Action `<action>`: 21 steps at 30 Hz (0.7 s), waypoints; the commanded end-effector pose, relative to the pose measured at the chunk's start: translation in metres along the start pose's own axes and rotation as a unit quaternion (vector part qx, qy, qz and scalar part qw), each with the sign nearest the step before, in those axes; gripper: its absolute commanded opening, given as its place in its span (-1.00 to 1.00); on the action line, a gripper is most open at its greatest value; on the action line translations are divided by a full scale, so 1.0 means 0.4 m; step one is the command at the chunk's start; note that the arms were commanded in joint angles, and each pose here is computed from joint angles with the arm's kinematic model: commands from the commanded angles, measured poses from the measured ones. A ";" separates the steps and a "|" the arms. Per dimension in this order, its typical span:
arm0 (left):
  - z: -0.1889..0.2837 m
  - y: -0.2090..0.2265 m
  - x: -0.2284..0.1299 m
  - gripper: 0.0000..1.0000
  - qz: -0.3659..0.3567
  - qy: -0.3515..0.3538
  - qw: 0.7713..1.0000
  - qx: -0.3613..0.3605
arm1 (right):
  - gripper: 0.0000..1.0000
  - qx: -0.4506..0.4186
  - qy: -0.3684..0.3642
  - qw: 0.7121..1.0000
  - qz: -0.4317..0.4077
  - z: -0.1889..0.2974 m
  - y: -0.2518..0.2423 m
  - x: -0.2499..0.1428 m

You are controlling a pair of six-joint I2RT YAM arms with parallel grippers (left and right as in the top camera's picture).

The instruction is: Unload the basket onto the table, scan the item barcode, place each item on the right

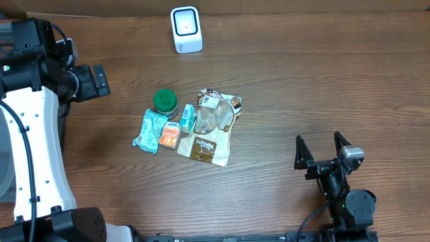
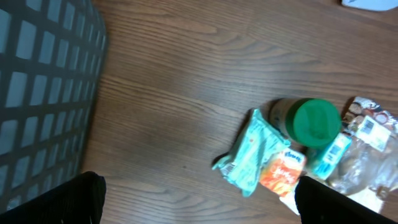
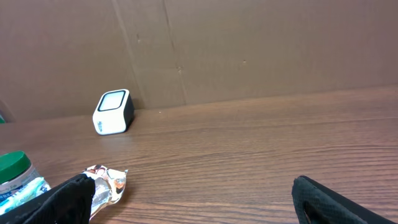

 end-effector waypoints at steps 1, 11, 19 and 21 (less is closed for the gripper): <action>-0.005 -0.035 -0.006 0.99 0.046 0.017 0.997 -0.057 | 1.00 -0.001 -0.002 1.000 -0.001 0.000 0.000 -0.006; 0.018 -0.116 0.016 0.15 0.014 0.001 0.976 -0.219 | 1.00 0.029 0.043 0.997 -0.062 -0.010 0.015 -0.031; 0.019 -0.216 -0.018 -0.78 -0.063 0.014 0.972 -0.225 | 1.00 0.079 0.097 0.990 -0.071 0.003 0.057 0.038; 0.017 -0.249 -0.033 -0.92 -0.086 0.018 0.973 -0.213 | 1.00 0.078 0.110 0.988 -0.073 0.006 0.064 0.075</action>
Point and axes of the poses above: each gripper's point midway between its finger pads, its own z axis back along the fingers, its own y axis along the line the jaws close on, x = y × z, the point moved 7 cm from there along z, back along the fingers, and after that the axes turned 1 degree about z, right-handed, at the moved point
